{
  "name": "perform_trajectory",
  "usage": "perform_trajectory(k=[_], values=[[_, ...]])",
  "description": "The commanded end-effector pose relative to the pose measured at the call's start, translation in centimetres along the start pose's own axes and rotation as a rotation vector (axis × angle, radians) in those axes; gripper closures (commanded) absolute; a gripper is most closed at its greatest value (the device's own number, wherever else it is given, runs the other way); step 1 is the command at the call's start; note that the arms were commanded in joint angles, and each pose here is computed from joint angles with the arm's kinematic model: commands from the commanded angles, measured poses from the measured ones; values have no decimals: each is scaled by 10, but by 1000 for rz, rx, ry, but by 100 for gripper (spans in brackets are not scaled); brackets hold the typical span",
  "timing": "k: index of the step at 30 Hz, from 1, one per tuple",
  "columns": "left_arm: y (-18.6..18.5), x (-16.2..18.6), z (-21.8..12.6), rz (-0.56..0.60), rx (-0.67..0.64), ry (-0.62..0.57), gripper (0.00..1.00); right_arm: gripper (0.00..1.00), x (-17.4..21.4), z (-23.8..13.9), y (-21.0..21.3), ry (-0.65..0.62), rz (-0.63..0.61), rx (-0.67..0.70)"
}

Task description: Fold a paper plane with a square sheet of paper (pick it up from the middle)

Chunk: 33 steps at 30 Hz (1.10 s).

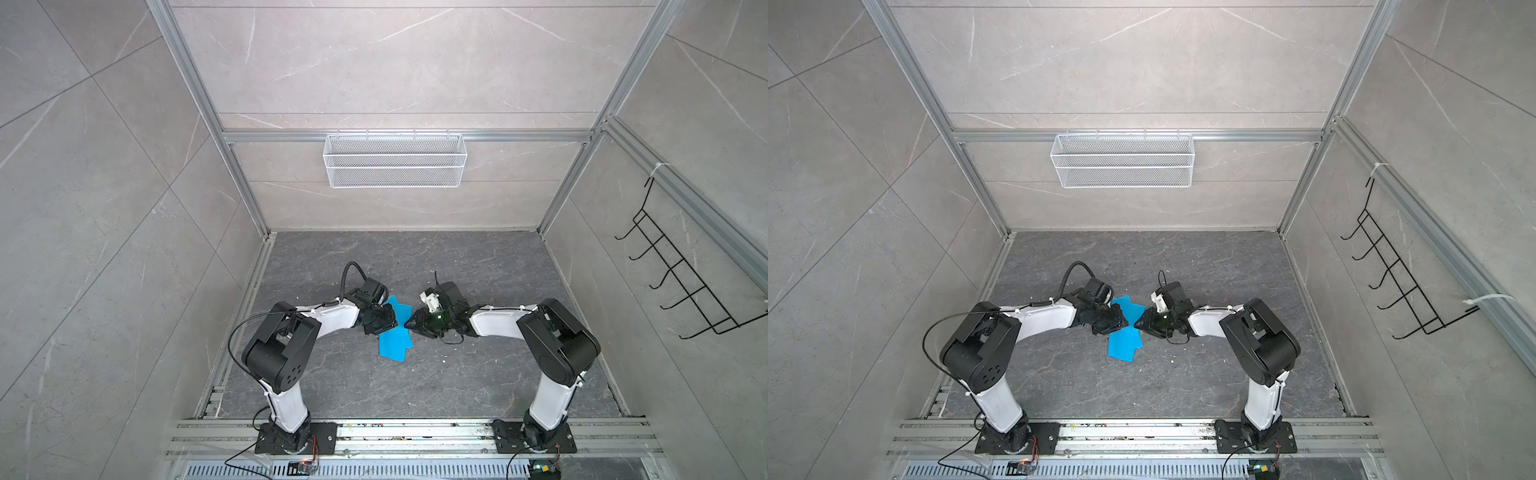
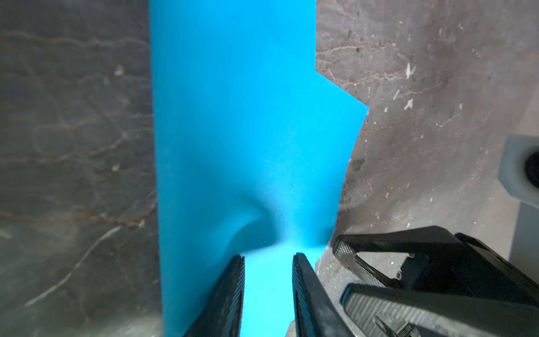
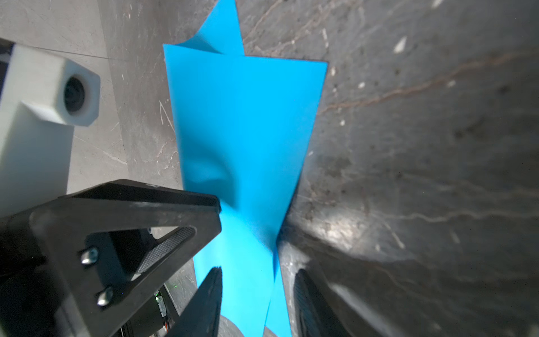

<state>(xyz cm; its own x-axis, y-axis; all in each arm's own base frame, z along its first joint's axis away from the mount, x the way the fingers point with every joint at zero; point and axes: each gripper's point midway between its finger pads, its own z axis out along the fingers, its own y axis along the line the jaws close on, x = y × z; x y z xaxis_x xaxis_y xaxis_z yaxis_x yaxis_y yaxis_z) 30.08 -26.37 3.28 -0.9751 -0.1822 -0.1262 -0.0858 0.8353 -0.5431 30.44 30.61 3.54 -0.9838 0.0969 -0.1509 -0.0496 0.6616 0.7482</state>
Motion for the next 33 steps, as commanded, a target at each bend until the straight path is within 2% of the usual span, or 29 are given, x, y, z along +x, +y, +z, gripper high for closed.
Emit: perform_trajectory(k=[1, 11, 27, 33], values=[[-18, -9, -17, -11, 84, -40, 67, 55, 0, -1, 7, 15, -30, -23], [-22, -12, -25, -30, 123, -57, 67, 58, 2, 2, 11, 30, -21, -49], [-22, -14, -35, -42, 138, -78, 66, 51, 1, 9, 24, 51, -37, -133], [-22, -16, -36, -52, 145, -82, 67, 57, 2, 12, 30, 63, -38, -183]])
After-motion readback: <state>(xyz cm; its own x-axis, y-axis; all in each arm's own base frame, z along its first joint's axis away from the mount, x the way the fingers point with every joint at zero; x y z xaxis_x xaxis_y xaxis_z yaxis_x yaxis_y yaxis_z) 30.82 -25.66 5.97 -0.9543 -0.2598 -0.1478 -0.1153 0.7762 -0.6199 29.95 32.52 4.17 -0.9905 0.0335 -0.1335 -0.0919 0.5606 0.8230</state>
